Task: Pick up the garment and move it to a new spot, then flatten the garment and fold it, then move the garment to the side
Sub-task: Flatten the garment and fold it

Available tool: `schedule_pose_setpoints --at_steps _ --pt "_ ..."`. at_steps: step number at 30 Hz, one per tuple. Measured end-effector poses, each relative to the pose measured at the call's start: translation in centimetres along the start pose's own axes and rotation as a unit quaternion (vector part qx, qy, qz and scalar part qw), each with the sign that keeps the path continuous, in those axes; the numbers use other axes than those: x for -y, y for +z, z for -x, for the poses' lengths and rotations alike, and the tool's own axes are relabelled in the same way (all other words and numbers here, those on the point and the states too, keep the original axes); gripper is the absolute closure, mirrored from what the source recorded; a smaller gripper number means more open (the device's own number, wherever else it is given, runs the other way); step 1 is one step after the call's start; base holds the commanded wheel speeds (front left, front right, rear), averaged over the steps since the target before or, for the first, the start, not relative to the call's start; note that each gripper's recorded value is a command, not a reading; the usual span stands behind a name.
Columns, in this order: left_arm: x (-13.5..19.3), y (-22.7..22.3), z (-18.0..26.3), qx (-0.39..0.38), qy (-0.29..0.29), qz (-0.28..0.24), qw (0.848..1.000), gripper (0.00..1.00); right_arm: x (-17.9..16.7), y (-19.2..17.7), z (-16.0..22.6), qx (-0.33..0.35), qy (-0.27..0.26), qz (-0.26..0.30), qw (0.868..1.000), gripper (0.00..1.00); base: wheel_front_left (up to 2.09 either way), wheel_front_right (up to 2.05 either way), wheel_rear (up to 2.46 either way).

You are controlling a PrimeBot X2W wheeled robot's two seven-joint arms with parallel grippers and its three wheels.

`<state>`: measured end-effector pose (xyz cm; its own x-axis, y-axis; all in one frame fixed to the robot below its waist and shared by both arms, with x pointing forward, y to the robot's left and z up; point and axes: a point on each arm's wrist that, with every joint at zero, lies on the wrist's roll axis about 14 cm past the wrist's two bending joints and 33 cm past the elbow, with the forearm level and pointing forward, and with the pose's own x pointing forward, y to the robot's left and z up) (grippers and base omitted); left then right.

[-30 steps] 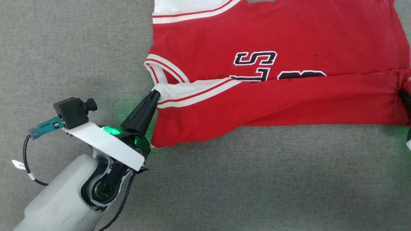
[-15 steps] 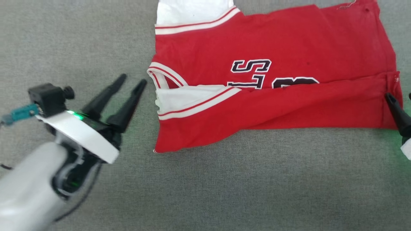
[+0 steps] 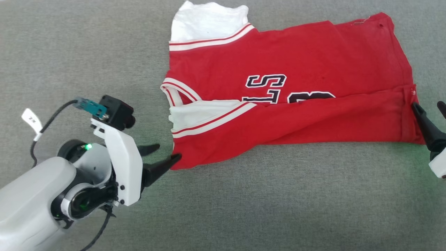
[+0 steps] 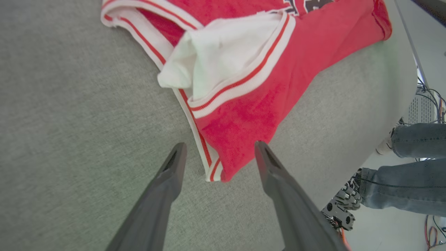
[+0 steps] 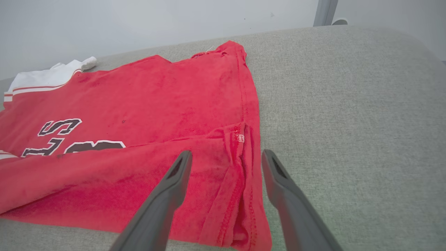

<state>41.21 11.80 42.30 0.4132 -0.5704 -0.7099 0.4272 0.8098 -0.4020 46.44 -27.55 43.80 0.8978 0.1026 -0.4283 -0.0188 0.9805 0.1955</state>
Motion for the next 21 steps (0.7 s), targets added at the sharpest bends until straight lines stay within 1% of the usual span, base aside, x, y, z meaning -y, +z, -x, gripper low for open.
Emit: schedule_pose_setpoints --at_steps 2,3,4,6,8,12,13,14,15,16,17,21 --pt "-0.2 -1.1 -0.9 -0.032 0.001 0.018 0.999 0.0 0.2 -0.1 0.1 -0.001 -0.003 -0.002 1.0 0.0 0.0 0.0 0.0" --pt "-0.4 -1.6 -1.4 -0.048 0.004 0.018 0.999 0.0 0.4 -0.2 0.1 -0.002 -0.005 -0.003 1.0 0.0 0.0 0.0 0.0" --pt "-0.7 -1.8 -1.9 -0.055 0.007 0.016 0.998 0.0 0.5 -0.3 0.2 -0.002 -0.008 -0.004 1.0 0.0 0.0 0.0 0.0" --pt "-1.3 -1.8 -3.0 -0.064 0.01 0.036 0.997 0.0 0.9 -0.3 0.2 -0.002 -0.012 -0.005 1.0 0.0 0.0 0.0 0.0" --pt "-1.6 -1.9 -3.9 -0.075 0.004 0.05 0.996 0.0 1.2 -0.3 0.3 -0.002 -0.017 -0.005 1.0 0.0 0.0 0.0 0.0" --pt "-1.4 -2.3 -5.2 -0.109 -0.021 0.061 0.992 0.0 2.1 -0.5 0.6 -0.003 -0.029 -0.007 1.0 0.0 0.0 0.0 0.0" --pt "-1.2 -2.4 -5.4 -0.116 -0.031 0.066 0.991 0.04 2.2 -0.5 0.6 -0.003 -0.03 -0.008 1.0 0.0 0.0 0.0 0.0" --pt "-1.1 -2.3 -5.6 -0.121 -0.037 0.068 0.99 0.5 2.3 -0.5 0.6 -0.003 -0.032 -0.007 0.999 0.0 0.0 0.0 0.0" --pt "-1.0 -2.4 -5.8 -0.124 -0.041 0.069 0.989 0.64 2.4 -0.6 0.7 -0.006 -0.032 -0.006 0.999 0.0 0.0 0.0 0.0" --pt "-1.0 -2.4 -5.8 -0.124 -0.041 0.069 0.989 0.91 2.4 -0.6 0.7 -0.006 -0.032 -0.006 0.999 0.0 0.0 0.0 0.0" --pt "-1.0 -2.3 -5.9 -0.126 -0.043 0.07 0.989 1.0 2.3 -0.8 0.6 -0.01 -0.031 -0.004 0.999 0.0 0.0 0.0 0.0" --pt "-1.0 -2.3 -6.3 -0.128 -0.047 0.071 0.988 1.0 1.7 -1.9 0.5 -0.048 -0.019 0.014 0.999 0.0 0.0 0.0 0.0"
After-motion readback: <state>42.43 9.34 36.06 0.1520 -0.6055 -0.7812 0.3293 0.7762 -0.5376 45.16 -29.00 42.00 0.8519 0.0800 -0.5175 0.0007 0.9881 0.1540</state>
